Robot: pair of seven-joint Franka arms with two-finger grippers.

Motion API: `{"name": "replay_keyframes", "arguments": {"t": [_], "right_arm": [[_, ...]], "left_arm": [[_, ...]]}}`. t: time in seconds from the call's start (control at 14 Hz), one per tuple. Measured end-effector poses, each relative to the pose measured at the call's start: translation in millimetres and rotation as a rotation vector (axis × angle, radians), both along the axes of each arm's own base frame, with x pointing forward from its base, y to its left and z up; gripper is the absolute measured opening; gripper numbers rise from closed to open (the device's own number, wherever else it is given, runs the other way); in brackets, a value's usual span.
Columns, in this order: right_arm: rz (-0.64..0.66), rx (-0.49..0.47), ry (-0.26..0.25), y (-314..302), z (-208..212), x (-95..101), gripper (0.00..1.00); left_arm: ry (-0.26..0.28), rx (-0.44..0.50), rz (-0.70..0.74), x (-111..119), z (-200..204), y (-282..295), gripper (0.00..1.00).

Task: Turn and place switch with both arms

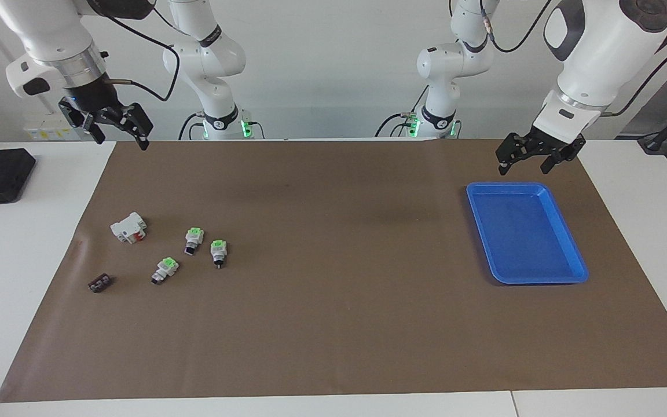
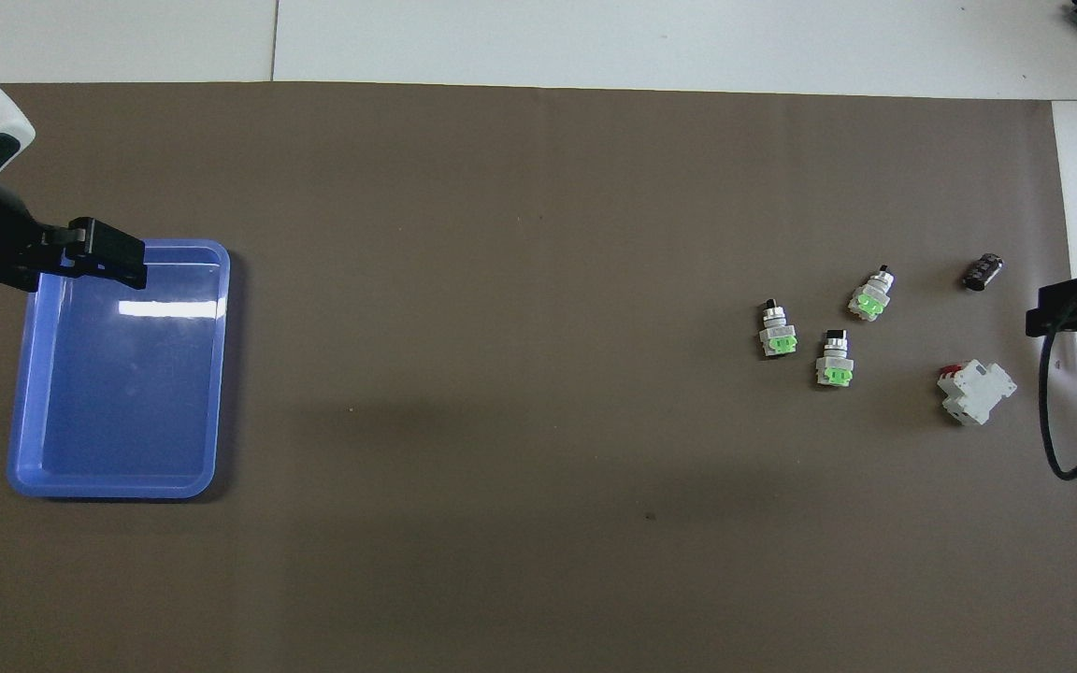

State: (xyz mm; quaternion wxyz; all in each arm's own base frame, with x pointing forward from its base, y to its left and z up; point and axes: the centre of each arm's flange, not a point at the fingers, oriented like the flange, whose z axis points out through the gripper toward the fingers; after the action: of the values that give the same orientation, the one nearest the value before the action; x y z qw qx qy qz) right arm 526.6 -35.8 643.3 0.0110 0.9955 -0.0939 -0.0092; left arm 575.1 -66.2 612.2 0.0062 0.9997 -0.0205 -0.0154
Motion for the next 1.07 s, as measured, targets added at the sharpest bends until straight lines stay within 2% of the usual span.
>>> {"name": "replay_keyframes", "arguments": {"t": [0.57,0.71,0.93,1.07], "right_arm": [[-0.010,0.002,0.011,-5,-2,-2.2,1.00],[-0.018,0.028,0.006,-8,-3,-1.7,1.00],[-0.021,0.028,-0.080,-10,-28,14.9,1.00],[-0.026,0.024,-0.098,-12,-70,28.0,1.00]], "left_arm": [[0.000,0.000,0.000,0,0,0,1.00],[0.000,0.000,0.000,0,0,0,1.00],[0.000,0.000,0.000,0,0,0,1.00],[0.000,0.000,0.000,0,0,0,1.00]]}}
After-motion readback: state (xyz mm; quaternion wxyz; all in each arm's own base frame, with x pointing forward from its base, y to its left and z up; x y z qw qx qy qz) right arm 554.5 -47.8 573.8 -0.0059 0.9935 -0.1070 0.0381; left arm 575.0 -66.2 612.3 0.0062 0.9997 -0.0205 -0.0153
